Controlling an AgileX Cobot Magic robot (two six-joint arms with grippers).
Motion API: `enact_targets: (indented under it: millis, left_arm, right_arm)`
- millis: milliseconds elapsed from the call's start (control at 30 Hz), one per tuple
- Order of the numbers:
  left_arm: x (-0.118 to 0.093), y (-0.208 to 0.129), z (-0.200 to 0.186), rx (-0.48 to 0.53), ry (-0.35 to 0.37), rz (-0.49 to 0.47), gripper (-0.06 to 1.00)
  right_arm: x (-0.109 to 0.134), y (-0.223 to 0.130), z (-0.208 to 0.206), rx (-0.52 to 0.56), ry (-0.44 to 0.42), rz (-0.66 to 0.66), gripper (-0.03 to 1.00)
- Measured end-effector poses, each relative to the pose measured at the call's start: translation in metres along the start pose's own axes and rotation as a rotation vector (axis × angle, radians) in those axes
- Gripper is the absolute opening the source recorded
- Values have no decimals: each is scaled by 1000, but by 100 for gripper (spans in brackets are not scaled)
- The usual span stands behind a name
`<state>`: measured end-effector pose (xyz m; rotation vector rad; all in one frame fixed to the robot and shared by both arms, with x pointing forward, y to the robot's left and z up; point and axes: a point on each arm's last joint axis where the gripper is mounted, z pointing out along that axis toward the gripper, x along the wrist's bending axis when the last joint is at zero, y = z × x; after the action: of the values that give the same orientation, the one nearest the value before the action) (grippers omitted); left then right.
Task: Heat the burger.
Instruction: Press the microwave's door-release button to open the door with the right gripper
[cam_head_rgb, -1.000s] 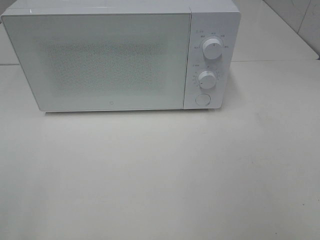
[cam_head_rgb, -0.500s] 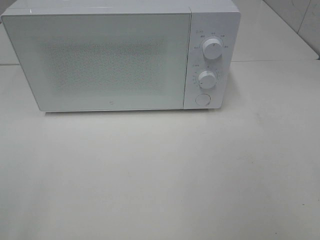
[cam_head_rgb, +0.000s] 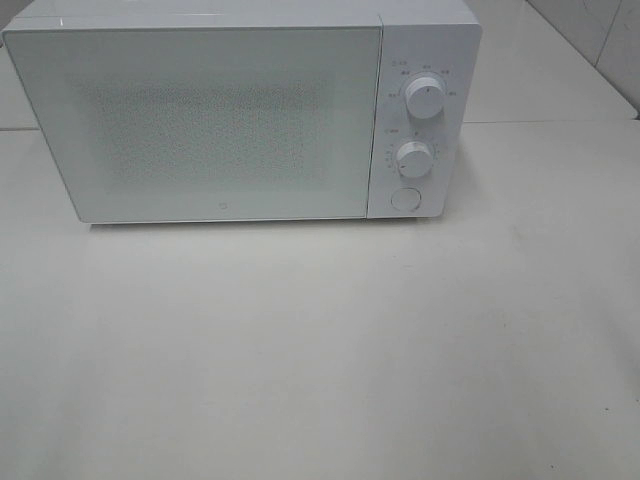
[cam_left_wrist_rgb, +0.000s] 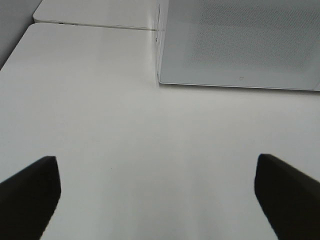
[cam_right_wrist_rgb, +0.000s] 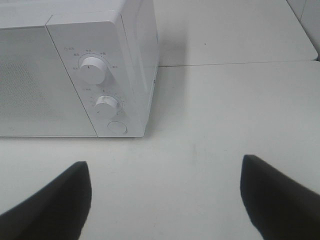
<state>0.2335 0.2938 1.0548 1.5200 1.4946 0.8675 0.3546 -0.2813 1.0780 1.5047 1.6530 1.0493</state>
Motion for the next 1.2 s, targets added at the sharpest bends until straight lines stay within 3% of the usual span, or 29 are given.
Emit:
enact_targets:
  millis: [400, 1000, 1067, 1200]
  left_arm:
    - [0, 0, 0, 0, 0, 0, 97]
    - [0, 0, 0, 0, 0, 0, 97]
    - [0, 0, 0, 0, 0, 0, 97]
    - [0, 0, 0, 0, 0, 0, 97]
  right_arm:
    - [0, 8, 47, 20, -7, -30, 76]
    - [4, 16, 111, -120, 22, -55, 76]
    - [4, 7, 122, -201, 35, -66, 76]
    - [3, -5, 128, -247, 25, -69, 76]
